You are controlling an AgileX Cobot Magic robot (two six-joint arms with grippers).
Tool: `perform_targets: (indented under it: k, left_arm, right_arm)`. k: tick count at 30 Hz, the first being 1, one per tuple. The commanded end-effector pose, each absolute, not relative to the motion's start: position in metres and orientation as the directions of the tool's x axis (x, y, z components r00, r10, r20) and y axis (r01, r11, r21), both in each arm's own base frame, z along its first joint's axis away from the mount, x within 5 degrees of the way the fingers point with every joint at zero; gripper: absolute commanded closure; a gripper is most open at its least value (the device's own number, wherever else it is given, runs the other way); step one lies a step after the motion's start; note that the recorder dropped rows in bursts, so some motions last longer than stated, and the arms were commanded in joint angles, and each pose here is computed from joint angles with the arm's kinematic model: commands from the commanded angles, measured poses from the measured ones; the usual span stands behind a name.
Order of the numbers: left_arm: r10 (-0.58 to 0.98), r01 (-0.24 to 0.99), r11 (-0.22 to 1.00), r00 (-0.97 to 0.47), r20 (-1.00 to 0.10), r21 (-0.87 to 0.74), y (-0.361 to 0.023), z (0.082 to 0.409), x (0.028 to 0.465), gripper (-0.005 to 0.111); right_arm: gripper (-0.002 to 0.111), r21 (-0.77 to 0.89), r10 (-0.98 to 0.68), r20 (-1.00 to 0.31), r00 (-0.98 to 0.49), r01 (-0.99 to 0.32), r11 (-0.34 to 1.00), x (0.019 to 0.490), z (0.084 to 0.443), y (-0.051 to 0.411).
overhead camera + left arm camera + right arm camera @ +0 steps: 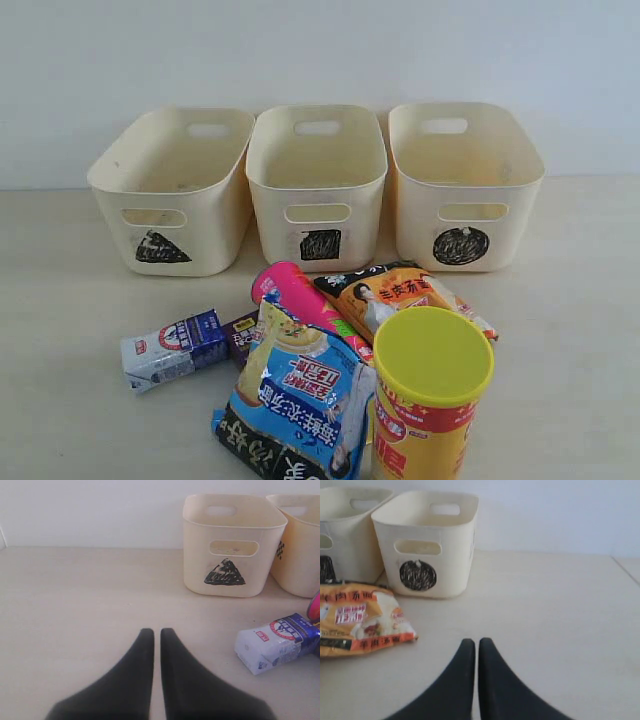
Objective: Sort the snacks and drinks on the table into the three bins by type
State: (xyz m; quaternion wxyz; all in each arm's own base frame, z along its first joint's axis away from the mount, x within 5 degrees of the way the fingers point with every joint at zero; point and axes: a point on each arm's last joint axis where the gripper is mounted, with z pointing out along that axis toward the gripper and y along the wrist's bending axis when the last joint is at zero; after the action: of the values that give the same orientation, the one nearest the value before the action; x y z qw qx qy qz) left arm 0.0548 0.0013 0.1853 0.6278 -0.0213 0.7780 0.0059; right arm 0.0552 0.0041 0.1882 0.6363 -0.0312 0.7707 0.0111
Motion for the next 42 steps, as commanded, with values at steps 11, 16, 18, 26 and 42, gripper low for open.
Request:
perform_targets:
  k: [11,16,18,26,42]
  left_arm:
    - [-0.032,-0.041,0.999,-0.195,-0.980,-0.024,0.001,0.187,0.055,0.103]
    - [-0.032,-0.041,0.999,-0.195,-0.980,-0.024,0.001,0.187,0.055,0.103]
    - [-0.032,-0.041,0.999,-0.195,-0.980,-0.024,0.001,0.187,0.055,0.103]
    - [-0.032,-0.041,0.999,-0.195,-0.980,-0.024,0.001,0.187,0.055,0.103]
    - [-0.032,-0.041,0.999,-0.195,-0.980,-0.024,0.001,0.187,0.055,0.103]
  right_arm:
    - [0.109,0.255,0.265,-0.692,0.671,-0.117,0.960,0.032,0.267,-0.009]
    - [0.109,0.348,0.375,-0.801,0.467,-0.147,0.926,0.047,0.279,-0.005]
    - [0.109,0.357,0.379,-0.847,0.374,-0.127,0.925,0.056,0.288,-0.003]
    - [0.109,0.364,0.375,-0.874,0.308,-0.095,0.927,0.090,0.321,-0.003]
    - [0.109,0.228,0.221,-0.931,-0.289,0.010,0.974,0.126,0.309,0.007]
